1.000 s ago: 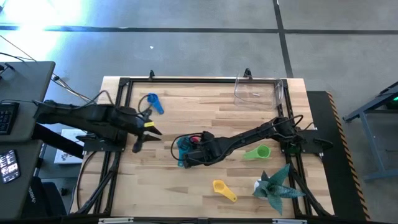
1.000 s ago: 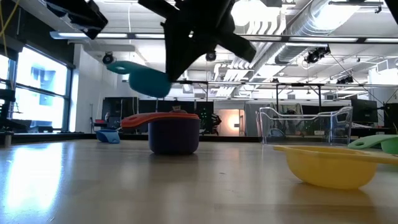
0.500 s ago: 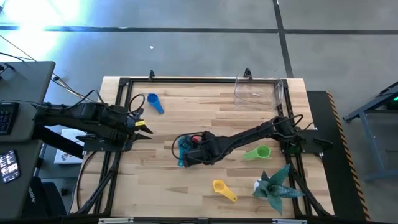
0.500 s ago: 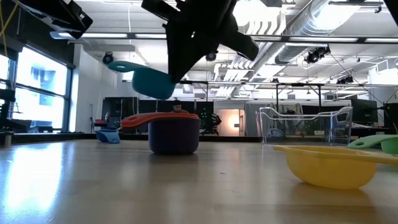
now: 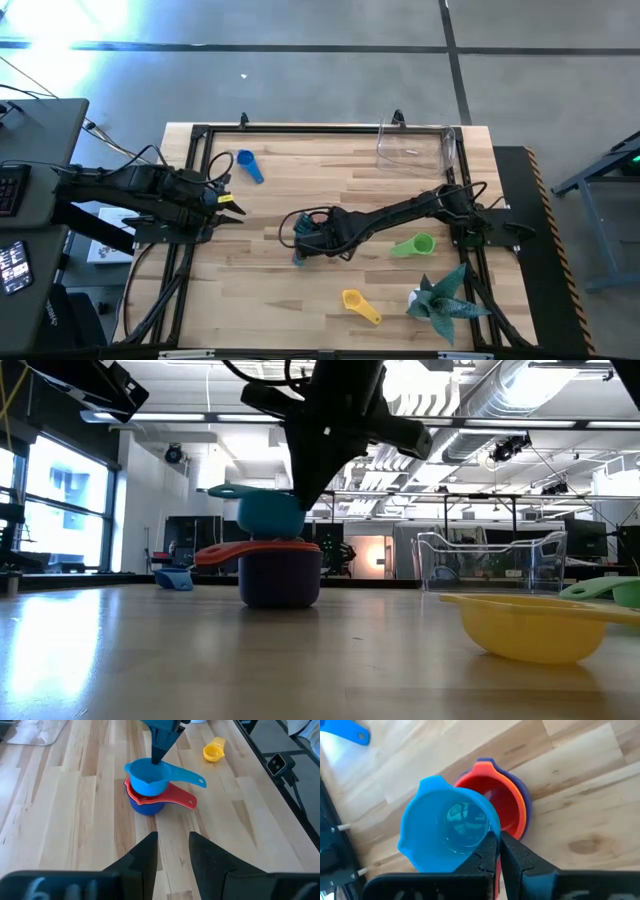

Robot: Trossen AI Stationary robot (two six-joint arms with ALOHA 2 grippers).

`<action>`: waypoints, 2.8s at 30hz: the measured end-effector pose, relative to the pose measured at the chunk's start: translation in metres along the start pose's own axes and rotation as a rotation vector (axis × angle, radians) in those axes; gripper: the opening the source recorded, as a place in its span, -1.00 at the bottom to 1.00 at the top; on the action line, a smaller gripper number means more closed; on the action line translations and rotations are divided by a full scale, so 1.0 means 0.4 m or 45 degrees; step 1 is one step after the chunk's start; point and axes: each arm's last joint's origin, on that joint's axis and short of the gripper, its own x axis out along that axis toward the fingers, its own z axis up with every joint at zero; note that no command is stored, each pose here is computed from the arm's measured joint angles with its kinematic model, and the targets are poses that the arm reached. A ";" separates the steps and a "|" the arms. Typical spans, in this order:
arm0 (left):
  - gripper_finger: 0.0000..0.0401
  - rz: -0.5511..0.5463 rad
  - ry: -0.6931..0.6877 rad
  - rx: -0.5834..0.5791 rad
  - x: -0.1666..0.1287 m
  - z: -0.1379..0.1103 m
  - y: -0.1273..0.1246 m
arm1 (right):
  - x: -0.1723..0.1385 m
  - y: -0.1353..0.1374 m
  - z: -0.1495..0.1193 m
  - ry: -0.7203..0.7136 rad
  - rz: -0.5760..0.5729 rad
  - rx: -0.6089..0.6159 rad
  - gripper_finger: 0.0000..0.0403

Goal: Nest measuring cups in basket
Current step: Stack the light blue measuring cup on top of the red measuring cup

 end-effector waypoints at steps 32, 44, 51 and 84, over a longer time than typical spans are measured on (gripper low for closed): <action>-0.50 0.027 0.000 0.000 0.000 0.000 0.002 | 0.012 0.002 0.020 -0.004 -0.062 -0.008 -1.00; -0.50 0.027 0.000 0.000 0.000 0.000 0.001 | 0.012 0.001 0.019 0.009 -0.071 -0.042 -0.99; -0.50 0.027 0.000 0.000 0.000 0.000 0.001 | 0.013 0.005 0.020 0.014 -0.061 -0.050 -0.74; -0.50 0.029 0.023 -0.025 0.012 -0.011 0.002 | 0.040 -0.088 -0.070 0.191 -0.094 -0.060 -0.56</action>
